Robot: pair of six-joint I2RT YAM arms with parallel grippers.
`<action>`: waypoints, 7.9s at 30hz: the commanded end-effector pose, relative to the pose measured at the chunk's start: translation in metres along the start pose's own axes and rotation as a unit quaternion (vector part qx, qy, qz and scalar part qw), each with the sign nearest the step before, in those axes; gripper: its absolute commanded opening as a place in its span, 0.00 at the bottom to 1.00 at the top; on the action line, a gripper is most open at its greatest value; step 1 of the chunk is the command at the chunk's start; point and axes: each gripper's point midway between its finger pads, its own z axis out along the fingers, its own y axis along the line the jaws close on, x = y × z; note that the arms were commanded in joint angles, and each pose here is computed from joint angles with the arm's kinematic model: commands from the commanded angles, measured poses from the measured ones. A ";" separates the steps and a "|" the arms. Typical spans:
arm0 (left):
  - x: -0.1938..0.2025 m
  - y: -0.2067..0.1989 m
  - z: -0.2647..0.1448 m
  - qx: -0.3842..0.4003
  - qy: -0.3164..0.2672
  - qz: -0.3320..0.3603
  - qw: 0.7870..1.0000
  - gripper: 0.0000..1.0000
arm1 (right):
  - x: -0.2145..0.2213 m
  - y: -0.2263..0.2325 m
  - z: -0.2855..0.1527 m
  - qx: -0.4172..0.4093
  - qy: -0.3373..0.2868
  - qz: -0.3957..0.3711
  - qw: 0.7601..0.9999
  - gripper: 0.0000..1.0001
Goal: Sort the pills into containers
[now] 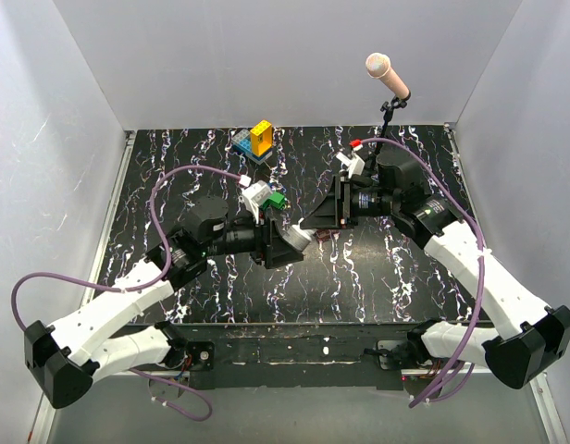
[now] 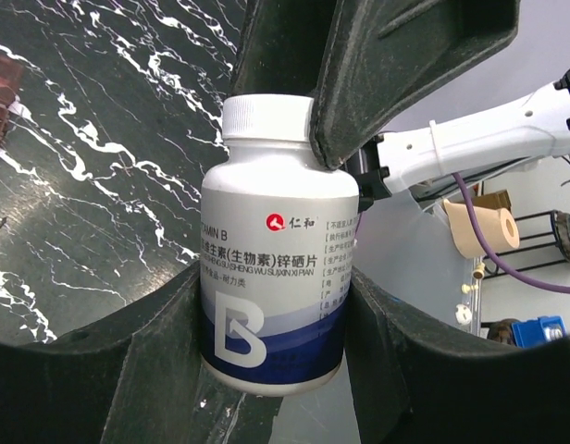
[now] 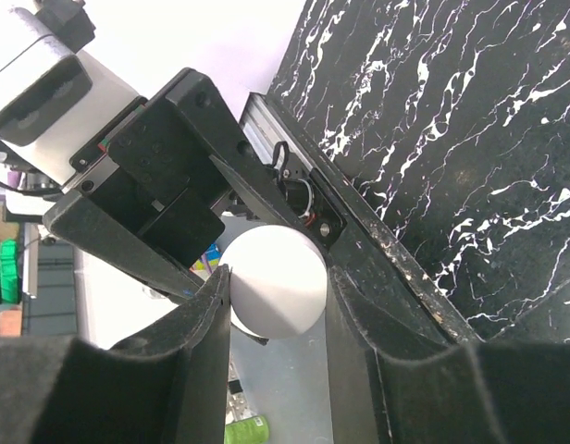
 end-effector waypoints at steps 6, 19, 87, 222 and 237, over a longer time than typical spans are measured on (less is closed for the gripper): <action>-0.001 -0.010 0.001 0.022 0.016 0.027 0.999 0.68 | 0.007 0.040 -0.008 -0.070 0.028 -0.072 0.995 0.01; -0.006 -0.014 -0.008 0.016 0.006 0.039 0.999 0.78 | 0.012 0.030 -0.009 -0.051 0.042 -0.080 0.995 0.01; -0.011 0.003 -0.013 -0.055 -0.026 0.015 0.998 0.00 | -0.016 0.014 -0.033 0.027 -0.145 -0.028 0.989 0.91; -0.025 -0.011 -0.019 -0.091 -0.049 0.067 0.992 0.00 | -0.006 0.041 -0.002 0.020 -0.069 0.013 0.997 0.93; -0.021 -0.013 -0.015 -0.086 -0.041 0.069 0.993 0.00 | 0.000 0.029 0.017 0.024 -0.034 0.049 0.998 0.67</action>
